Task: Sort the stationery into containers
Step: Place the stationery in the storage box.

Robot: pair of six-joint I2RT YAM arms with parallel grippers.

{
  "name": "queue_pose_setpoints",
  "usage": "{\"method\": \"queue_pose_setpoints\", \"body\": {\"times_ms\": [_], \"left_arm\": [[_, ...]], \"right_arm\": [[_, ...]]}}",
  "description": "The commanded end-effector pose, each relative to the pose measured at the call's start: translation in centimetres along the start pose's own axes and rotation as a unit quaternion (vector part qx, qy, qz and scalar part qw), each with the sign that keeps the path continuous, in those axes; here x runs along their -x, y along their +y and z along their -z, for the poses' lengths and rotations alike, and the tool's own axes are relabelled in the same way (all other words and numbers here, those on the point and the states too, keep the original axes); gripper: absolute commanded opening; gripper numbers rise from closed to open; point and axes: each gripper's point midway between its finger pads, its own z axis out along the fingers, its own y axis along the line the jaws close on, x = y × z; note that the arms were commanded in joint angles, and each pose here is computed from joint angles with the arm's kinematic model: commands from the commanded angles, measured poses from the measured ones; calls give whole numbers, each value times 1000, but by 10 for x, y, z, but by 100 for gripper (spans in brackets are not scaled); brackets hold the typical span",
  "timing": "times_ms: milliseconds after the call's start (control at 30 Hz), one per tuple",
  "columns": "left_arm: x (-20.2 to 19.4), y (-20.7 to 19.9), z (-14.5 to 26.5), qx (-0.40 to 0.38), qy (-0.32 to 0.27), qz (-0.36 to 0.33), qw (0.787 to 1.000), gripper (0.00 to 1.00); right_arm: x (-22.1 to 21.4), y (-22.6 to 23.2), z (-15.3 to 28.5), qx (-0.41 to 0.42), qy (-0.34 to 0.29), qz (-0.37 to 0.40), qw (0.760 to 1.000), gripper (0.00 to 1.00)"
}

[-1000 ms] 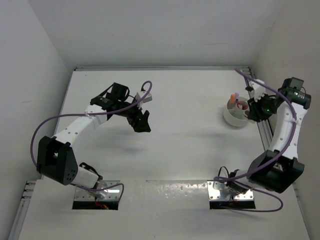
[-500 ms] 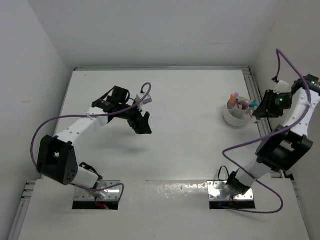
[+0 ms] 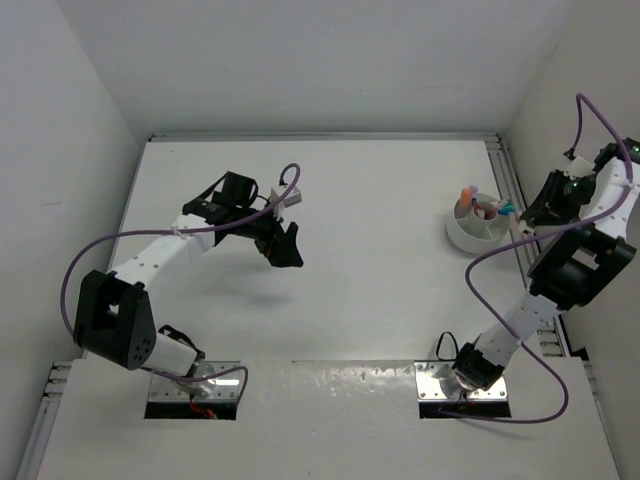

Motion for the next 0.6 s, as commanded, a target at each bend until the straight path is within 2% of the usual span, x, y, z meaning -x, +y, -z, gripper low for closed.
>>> {"method": "queue_pose_setpoints", "body": {"times_ms": [0, 433, 567], "left_arm": [[7, 1, 1, -9, -17, -3, 1000, 100], [7, 4, -1, -11, -15, 1, 1000, 100], [5, 5, -1, -9, -12, 2, 1000, 100]], "right_arm": [[-34, 8, 15, -19, 78, -50, 996, 0], [-10, 13, -15, -75, 65, -14, 995, 0], [-3, 12, -22, -92, 60, -26, 994, 0]]}}
